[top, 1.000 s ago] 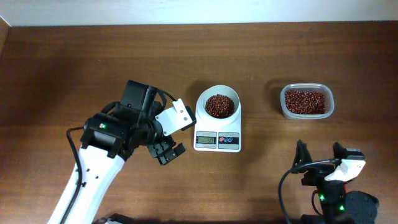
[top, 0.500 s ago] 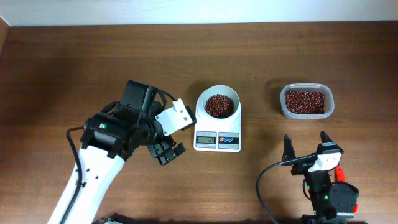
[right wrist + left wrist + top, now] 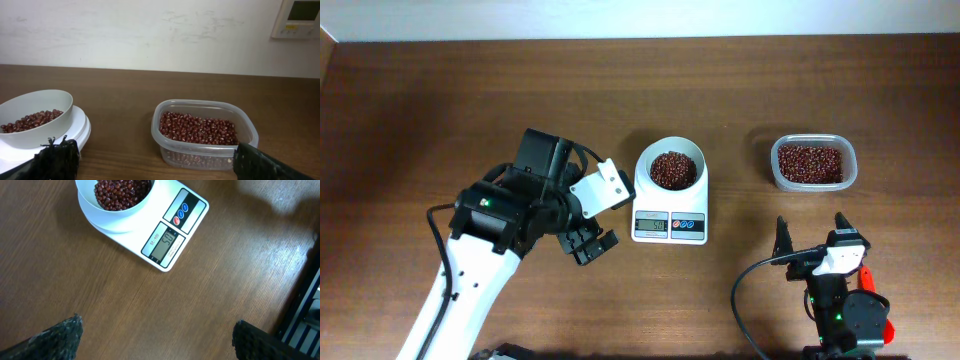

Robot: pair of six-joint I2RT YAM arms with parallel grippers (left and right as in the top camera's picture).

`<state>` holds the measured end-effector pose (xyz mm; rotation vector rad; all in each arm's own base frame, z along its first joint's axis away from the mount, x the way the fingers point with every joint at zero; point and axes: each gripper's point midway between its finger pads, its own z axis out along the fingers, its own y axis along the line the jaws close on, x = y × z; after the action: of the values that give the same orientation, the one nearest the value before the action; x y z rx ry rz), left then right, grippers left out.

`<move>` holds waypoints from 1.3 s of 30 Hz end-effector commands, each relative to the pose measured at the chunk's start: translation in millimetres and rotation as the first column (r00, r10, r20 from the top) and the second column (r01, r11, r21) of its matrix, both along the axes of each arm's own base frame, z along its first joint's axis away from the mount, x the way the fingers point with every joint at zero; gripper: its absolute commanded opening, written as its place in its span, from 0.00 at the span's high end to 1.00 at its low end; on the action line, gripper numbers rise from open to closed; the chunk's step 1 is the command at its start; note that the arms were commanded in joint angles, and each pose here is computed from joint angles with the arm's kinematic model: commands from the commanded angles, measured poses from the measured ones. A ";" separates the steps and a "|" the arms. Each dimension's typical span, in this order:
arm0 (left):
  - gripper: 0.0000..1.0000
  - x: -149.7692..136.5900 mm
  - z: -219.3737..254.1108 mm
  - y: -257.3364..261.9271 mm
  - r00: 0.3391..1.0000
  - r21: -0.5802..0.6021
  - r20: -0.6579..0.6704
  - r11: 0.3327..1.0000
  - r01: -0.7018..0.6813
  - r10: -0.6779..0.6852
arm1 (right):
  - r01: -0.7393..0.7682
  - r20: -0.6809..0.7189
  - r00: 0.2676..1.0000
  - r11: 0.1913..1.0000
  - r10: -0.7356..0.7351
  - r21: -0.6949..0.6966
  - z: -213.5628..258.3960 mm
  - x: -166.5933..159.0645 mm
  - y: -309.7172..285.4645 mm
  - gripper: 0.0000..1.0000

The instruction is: Scoop and weigh 50g on scale

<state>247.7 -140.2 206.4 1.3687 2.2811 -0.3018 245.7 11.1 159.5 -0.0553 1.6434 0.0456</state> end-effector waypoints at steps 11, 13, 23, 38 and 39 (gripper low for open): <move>0.01 1.2 5.6 -1.5 1.000 -0.012 0.016 1.000 0.015 -0.015 | 0.006 -0.003 1.000 1.000 -0.006 -0.008 -3.2 0.2 -0.3 0.01; 0.01 1.1 5.5 -1.5 1.000 -0.012 0.016 1.000 0.015 -0.015 | 0.006 -0.003 1.000 1.000 -0.006 -0.008 -3.2 0.2 -0.3 0.01; 0.01 11.7 -0.7 23.4 0.997 0.126 0.062 0.990 -0.055 0.048 | 0.006 -0.003 1.000 1.000 -0.006 -0.008 -3.2 0.2 -0.3 0.01; 0.01 -139.8 80.8 74.4 0.865 -0.268 0.103 0.851 -0.452 0.491 | 0.006 -0.003 1.000 1.000 -0.006 -0.008 -3.2 0.2 -0.3 0.01; 0.01 -149.1 84.6 77.7 0.860 -0.298 0.132 0.847 -0.440 0.493 | 0.006 -0.003 1.000 1.000 -0.006 -0.008 -3.2 0.2 -0.3 0.01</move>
<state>121.0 -71.4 276.7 0.7153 2.3299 -0.2573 245.9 9.3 159.7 -0.0475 1.6421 0.0365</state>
